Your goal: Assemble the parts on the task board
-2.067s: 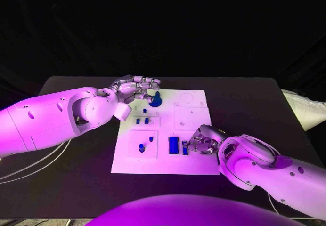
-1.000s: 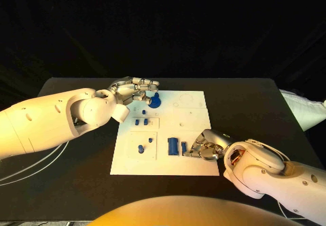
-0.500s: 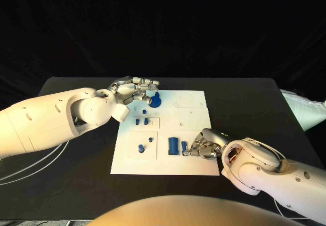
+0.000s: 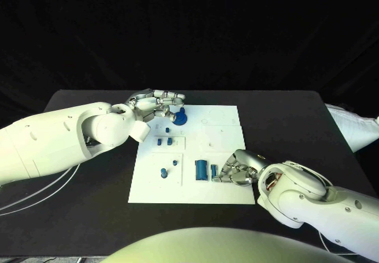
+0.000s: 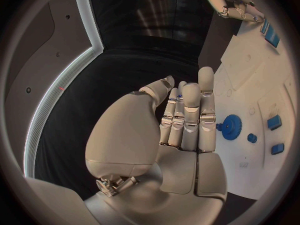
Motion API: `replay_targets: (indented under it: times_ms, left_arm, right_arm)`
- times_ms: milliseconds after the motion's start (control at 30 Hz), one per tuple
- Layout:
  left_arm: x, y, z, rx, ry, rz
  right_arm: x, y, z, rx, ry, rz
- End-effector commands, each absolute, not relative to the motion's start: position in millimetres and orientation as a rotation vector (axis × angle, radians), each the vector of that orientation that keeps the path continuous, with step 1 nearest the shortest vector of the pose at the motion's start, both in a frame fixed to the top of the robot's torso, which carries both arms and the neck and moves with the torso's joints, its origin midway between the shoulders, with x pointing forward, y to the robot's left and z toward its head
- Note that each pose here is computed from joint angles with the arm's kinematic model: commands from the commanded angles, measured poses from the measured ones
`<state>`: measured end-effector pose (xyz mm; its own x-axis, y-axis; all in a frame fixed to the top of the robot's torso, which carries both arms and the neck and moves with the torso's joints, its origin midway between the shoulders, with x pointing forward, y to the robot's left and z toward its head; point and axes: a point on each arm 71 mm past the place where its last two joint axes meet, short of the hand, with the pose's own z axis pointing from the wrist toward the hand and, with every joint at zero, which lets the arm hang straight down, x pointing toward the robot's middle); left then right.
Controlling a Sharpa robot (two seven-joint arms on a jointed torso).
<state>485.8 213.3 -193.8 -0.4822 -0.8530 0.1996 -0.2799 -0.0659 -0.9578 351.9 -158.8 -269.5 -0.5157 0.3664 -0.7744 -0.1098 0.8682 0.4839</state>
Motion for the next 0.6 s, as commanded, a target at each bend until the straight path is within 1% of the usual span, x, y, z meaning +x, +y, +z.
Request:
replay_targets:
  times_ms: [33,133,233,333,433,533,600]
  left_arm:
    - [485.4,212.1,-192.7,-1.200,1.739,-1.596]
    - [486.7,214.6,-193.4,-1.203,1.729,-1.588]
    - [488.1,217.3,-196.2,-1.213,1.717,-1.580]
    - [490.9,221.0,-199.0,-1.235,1.677,-1.564]
    - [493.5,226.1,-204.5,-1.291,1.597,-1.532]
    - [496.7,232.8,-210.9,-1.355,1.502,-1.489]
    - [497.9,235.5,-213.9,-1.380,1.464,-1.468]
  right_arm:
    - [353.7,-161.0,-261.7,0.269,1.923,0.671]
    - [357.5,-168.5,-254.5,0.395,1.835,0.728]
    - [366.7,-176.8,-248.8,0.526,1.784,0.789]
    - [384.6,-189.3,-244.7,0.682,1.737,0.873]
    - [402.9,-203.0,-242.6,0.818,1.670,0.971]
    - [424.5,-214.4,-240.7,0.929,1.589,1.081]
    - [433.6,-218.1,-241.0,0.962,1.557,1.126]
